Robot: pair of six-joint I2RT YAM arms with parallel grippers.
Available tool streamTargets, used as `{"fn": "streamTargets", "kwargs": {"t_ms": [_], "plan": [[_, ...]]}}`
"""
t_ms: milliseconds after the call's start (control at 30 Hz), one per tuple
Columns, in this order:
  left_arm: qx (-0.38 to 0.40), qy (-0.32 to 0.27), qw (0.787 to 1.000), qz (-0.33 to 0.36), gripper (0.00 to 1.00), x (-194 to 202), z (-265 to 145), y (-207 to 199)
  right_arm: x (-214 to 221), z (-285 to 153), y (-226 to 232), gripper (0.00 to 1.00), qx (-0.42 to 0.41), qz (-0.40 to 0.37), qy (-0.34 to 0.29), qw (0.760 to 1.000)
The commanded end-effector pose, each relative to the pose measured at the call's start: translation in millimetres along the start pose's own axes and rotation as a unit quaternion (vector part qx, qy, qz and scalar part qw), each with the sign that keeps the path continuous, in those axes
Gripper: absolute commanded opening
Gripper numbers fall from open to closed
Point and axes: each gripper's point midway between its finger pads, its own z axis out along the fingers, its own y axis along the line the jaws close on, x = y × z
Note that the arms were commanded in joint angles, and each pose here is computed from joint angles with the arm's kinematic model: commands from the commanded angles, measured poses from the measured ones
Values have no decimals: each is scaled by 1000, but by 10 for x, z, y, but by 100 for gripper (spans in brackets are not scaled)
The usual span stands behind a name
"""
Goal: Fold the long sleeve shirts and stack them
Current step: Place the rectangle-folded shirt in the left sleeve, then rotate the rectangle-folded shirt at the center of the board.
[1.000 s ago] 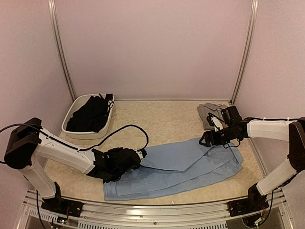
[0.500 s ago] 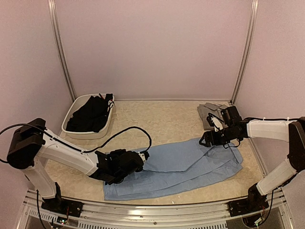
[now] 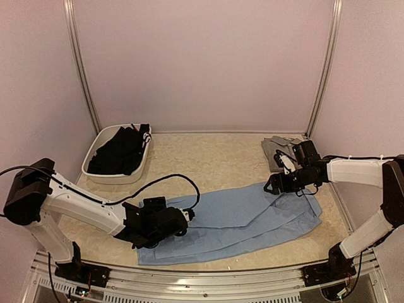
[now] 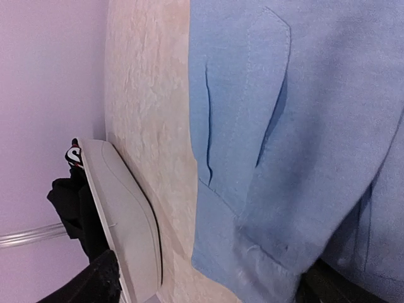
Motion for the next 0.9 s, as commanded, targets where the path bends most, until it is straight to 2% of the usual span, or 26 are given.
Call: {"fn": "streamTargets", "kwargs": {"t_ms": [0, 100, 233, 333, 400, 467, 600, 700, 867], "plan": [[39, 2, 999, -2, 98, 118, -155, -11, -64, -78, -32, 78, 7, 1, -9, 1000], [73, -23, 997, -13, 99, 80, -298, -29, -69, -100, -54, 78, 15, 2, -9, 1000], [100, -84, 988, -81, 99, -89, -509, 190, -141, -224, -85, 79, 35, 14, -29, 999], [146, -158, 961, -174, 99, -350, -703, 507, -128, -336, -163, 80, 65, 32, -40, 997], [177, -183, 941, -223, 99, -521, -752, 671, -58, -408, -303, 81, 107, 54, -33, 992], [198, -183, 927, -259, 99, -677, -731, 765, 32, -491, -383, 81, 136, 70, -22, 988], [253, -154, 907, -301, 99, -950, -464, 571, 239, -484, -497, 80, 167, 87, 14, 982], [304, -110, 883, -340, 99, -1011, -121, 288, 381, -385, -518, 78, 167, 97, 45, 980], [359, -70, 867, -338, 99, -958, 157, -190, 506, -226, -505, 78, 148, 110, 59, 981]]}}
